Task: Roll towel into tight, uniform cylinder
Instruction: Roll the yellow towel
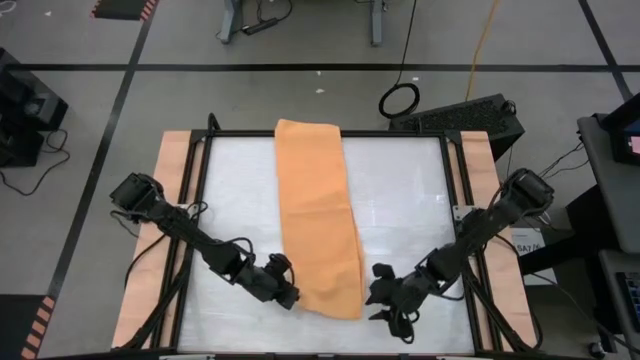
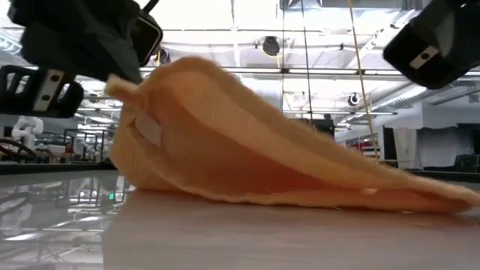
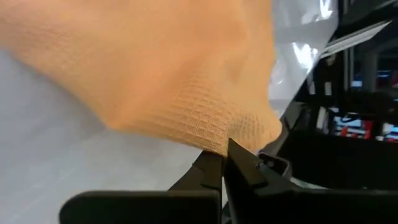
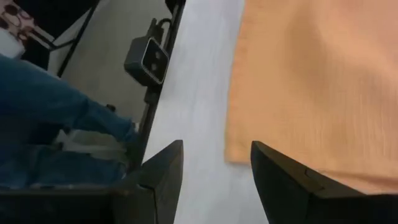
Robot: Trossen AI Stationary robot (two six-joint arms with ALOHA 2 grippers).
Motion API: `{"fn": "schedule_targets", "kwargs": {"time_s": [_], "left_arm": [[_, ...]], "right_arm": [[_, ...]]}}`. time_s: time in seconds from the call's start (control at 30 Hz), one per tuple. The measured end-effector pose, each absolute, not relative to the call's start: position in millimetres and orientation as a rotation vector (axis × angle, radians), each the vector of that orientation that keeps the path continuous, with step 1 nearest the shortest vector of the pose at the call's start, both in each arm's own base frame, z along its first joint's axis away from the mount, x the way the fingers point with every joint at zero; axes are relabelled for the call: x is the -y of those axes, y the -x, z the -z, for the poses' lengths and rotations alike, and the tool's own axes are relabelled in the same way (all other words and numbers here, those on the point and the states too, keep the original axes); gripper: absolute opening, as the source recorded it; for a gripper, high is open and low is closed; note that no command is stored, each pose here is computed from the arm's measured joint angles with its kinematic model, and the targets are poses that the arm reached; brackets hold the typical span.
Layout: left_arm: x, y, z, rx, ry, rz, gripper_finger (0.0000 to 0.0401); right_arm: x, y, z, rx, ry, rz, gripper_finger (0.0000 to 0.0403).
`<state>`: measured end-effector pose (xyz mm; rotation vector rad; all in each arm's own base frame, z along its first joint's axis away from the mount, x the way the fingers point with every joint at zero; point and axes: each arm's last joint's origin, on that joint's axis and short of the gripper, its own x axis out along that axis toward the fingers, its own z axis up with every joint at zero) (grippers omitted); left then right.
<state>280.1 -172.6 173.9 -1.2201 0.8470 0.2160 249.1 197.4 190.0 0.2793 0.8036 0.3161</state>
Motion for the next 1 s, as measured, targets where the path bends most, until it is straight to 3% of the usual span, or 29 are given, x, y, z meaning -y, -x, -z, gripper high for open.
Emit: {"fn": "schedule_targets", "kwargs": {"time_s": [0.33,0.53,0.7,1.0], "left_arm": [[171,-291,-184,-0.735,1.292,-0.141,0.0008],[170,-291,-184,-0.723,1.295,-0.144,0.001],[169,-293,-186,-0.708,1.306,-0.135,0.0011],[166,-295,-187,-0.697,1.31,-0.135,0.0011]], "right_arm": [[-210,-262,-167,-0.78,-0.442,-0.262,0.0181],[-209,-260,-165,-0.748,-0.292,-0.219,0.0236],[-199,-261,-160,-0.812,-0.338,-0.13,0.0265],[-198,-251,-152,-0.911,-0.236,-0.117,0.0195]]}}
